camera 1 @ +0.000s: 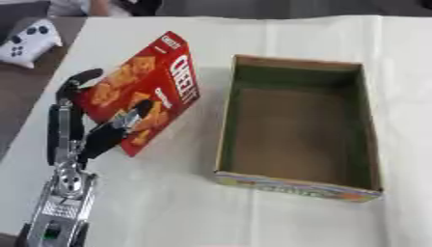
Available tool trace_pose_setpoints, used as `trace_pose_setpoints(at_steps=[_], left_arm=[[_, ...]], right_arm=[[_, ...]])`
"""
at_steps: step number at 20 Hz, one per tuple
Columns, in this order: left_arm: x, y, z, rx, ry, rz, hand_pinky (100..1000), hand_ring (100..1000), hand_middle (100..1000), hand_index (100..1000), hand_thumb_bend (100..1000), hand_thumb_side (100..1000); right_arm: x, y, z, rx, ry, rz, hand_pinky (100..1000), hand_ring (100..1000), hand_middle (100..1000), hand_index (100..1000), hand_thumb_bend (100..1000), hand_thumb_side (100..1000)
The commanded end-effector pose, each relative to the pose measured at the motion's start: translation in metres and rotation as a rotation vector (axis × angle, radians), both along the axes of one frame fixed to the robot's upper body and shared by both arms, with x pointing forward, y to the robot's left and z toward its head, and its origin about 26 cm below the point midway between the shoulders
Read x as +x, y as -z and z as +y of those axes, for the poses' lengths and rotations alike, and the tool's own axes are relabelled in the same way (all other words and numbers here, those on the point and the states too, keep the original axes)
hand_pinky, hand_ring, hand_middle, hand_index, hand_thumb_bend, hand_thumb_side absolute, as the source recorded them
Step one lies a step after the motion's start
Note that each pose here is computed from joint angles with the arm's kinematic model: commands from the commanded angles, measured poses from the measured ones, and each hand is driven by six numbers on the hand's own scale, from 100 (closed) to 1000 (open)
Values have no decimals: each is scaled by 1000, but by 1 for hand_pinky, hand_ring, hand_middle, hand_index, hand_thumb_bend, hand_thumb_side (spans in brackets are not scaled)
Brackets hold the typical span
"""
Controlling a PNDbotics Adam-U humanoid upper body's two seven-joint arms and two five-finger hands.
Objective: Pick up objects on the table and place them in the box.
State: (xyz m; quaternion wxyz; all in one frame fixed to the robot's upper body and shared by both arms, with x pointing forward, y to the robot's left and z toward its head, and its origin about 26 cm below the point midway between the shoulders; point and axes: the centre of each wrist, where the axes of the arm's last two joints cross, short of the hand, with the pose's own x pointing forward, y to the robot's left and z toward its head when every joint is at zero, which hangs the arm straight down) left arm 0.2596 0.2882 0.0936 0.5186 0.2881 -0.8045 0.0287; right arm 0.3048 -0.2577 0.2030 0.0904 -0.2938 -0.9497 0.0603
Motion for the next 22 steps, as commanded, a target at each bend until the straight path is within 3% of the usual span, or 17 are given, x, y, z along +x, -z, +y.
trace_pose_setpoints(at_steps=[1, 5, 6, 7, 8, 9, 10, 11, 13, 19, 21, 22], left_arm=[[1, -6, 1, 10, -6, -20, 736, 665, 735, 763, 936, 332], [2, -6, -1, 7, -1, -19, 729, 659, 728, 758, 932, 336], [2, -6, -1, 5, 1, -18, 717, 647, 716, 747, 914, 330], [3, -5, -1, 2, 0, -16, 673, 605, 670, 709, 823, 281], [3, -5, -2, -5, -8, -13, 682, 613, 679, 716, 842, 291], [4, -5, -2, -20, -24, -12, 566, 512, 576, 619, 493, 237], [5, -5, -3, -47, -51, -17, 509, 460, 519, 556, 191, 292], [6, -6, -5, -77, -77, -24, 477, 431, 489, 525, 100, 364], [8, -6, -10, -122, -106, -38, 454, 408, 467, 501, 100, 535], [10, -5, -16, -141, -101, -45, 439, 387, 446, 480, 100, 519], [10, -5, -15, -143, -105, -45, 380, 336, 379, 415, 100, 369], [11, -5, -15, -144, -109, -43, 277, 253, 287, 321, 100, 158]], right_arm=[[-1, -7, 0, -5, -2, -28, 269, 480, 546, 635, 100, 687], [-1, -8, 0, -4, -4, -29, 268, 480, 545, 634, 100, 687], [-1, -8, 0, -4, -4, -29, 268, 479, 545, 634, 100, 687], [-1, -8, 0, -3, -4, -29, 268, 479, 544, 634, 100, 687], [-1, -8, 0, -3, -4, -29, 268, 479, 544, 634, 100, 687], [-1, -8, 1, -2, -4, -29, 267, 479, 544, 634, 100, 687], [-1, -8, 1, -2, -5, -29, 266, 478, 543, 634, 100, 687], [-1, -8, 1, -2, -5, -29, 266, 478, 543, 634, 100, 688], [-1, -8, 1, -1, -6, -29, 266, 478, 543, 633, 100, 688], [-1, -8, 1, -1, -7, -29, 265, 477, 542, 633, 100, 688], [-1, -8, 1, -1, -8, -28, 266, 478, 543, 633, 100, 688], [-1, -8, 1, -1, -8, -27, 265, 477, 542, 633, 100, 688]])
